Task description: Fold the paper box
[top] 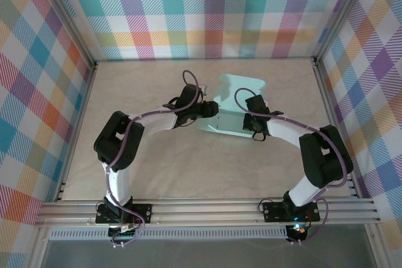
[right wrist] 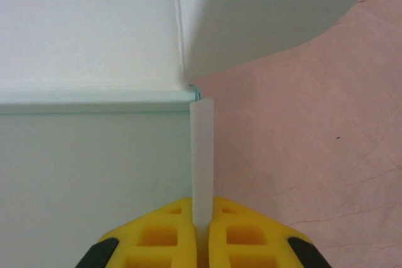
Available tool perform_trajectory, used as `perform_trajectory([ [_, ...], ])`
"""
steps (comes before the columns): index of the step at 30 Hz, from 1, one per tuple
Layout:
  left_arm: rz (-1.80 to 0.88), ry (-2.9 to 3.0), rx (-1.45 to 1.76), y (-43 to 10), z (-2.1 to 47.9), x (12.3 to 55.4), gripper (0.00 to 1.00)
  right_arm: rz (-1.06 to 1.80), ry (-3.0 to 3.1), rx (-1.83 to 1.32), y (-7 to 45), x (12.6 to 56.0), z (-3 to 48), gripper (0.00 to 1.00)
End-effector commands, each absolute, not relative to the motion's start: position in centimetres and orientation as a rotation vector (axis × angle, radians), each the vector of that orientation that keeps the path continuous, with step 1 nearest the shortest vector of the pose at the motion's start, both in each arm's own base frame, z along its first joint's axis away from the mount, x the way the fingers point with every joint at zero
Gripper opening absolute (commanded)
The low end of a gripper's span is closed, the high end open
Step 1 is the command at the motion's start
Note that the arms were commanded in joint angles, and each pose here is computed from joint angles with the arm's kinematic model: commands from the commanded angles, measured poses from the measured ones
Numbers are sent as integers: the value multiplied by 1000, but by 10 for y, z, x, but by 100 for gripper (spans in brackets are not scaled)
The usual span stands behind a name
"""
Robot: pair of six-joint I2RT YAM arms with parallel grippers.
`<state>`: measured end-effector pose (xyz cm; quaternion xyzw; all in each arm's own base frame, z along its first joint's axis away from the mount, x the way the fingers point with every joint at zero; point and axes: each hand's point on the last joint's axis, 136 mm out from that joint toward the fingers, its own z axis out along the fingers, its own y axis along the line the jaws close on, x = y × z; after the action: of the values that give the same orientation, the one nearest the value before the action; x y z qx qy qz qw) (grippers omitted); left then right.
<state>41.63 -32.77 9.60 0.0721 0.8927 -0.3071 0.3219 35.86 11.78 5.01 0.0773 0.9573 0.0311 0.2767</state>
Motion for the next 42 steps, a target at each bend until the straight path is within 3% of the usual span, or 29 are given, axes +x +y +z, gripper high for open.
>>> perform_trajectory([
  [1, -757, 2231, 406, -335, 92, 424, 50, 163, 2568, 173, 130, 367, 58, 0],
  [9, -788, 2170, 444, -331, 88, 427, 49, 241, 2607, 142, 134, 366, 59, 0],
  [12, -806, 2172, 445, -332, 92, 425, 42, 231, 2623, 141, 133, 365, 57, 0],
  [24, -714, 2195, 453, -331, 98, 414, 40, 193, 2663, 164, 131, 365, 50, 0],
  [30, -752, 2218, 439, -338, 94, 410, 30, 197, 2663, 166, 131, 365, 51, 0],
  [42, -940, 2386, 81, -348, 83, 406, 31, 222, 2662, 167, 136, 365, 50, 0],
])
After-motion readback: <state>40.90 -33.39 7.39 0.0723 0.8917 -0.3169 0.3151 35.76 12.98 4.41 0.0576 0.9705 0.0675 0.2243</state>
